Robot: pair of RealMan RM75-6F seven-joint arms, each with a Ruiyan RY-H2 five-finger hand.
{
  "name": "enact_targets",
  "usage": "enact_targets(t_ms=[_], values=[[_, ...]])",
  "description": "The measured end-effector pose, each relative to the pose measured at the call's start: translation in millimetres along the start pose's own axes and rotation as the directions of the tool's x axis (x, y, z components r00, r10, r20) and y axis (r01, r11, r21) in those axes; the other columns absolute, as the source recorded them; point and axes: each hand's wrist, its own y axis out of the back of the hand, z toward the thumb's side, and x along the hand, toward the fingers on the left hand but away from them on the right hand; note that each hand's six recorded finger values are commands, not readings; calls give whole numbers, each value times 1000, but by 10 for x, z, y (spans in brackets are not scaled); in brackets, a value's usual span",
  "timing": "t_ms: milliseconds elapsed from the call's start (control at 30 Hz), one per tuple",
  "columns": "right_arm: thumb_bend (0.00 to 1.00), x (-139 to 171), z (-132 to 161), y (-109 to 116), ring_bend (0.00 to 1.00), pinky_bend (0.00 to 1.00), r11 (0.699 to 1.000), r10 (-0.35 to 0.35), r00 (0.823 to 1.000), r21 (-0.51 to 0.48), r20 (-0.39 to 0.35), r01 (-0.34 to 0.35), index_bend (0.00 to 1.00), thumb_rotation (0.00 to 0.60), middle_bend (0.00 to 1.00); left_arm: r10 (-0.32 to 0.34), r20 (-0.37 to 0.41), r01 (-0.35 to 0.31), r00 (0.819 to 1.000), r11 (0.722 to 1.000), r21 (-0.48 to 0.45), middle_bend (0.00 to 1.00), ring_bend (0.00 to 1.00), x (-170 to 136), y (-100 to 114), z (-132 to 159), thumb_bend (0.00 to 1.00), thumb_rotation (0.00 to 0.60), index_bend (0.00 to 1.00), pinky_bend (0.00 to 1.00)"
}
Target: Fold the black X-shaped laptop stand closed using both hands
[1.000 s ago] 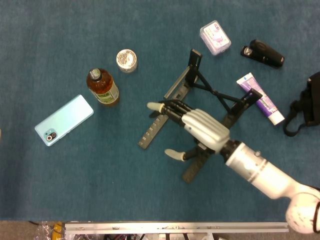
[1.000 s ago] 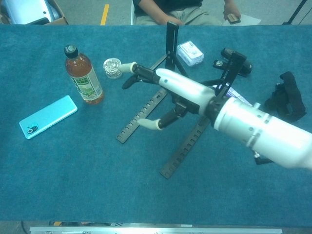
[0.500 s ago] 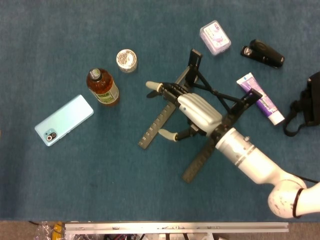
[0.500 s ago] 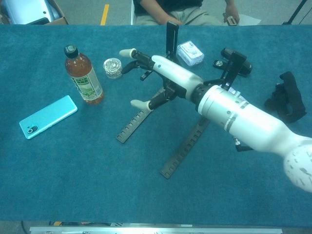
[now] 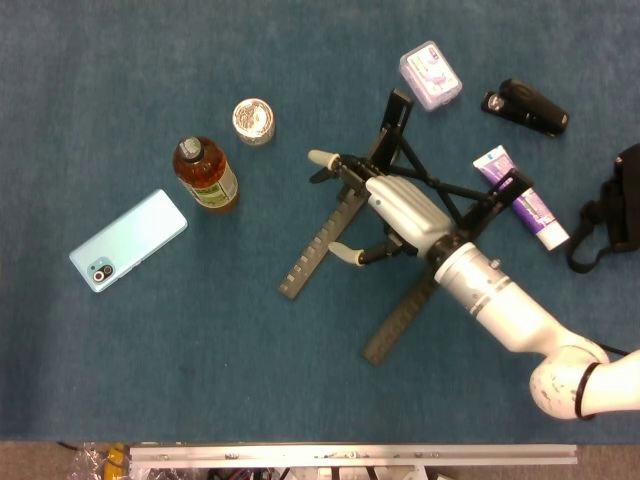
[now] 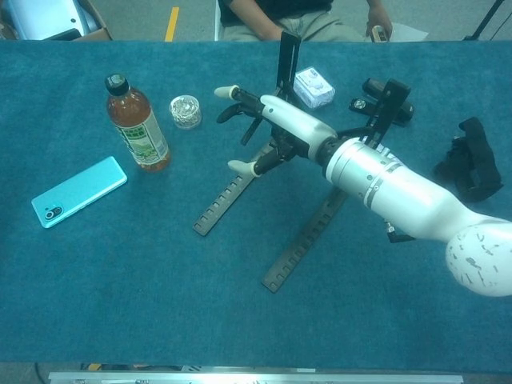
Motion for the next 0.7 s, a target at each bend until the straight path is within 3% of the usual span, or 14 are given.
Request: enact_targets(t_ms=[700], values=[[255,35,-268,119,28,57,998,-44,994,45,103,40,38,600,210,6,4,-5,1000,1000,-12,167,140,28,-41,-20,275,600,185,141]])
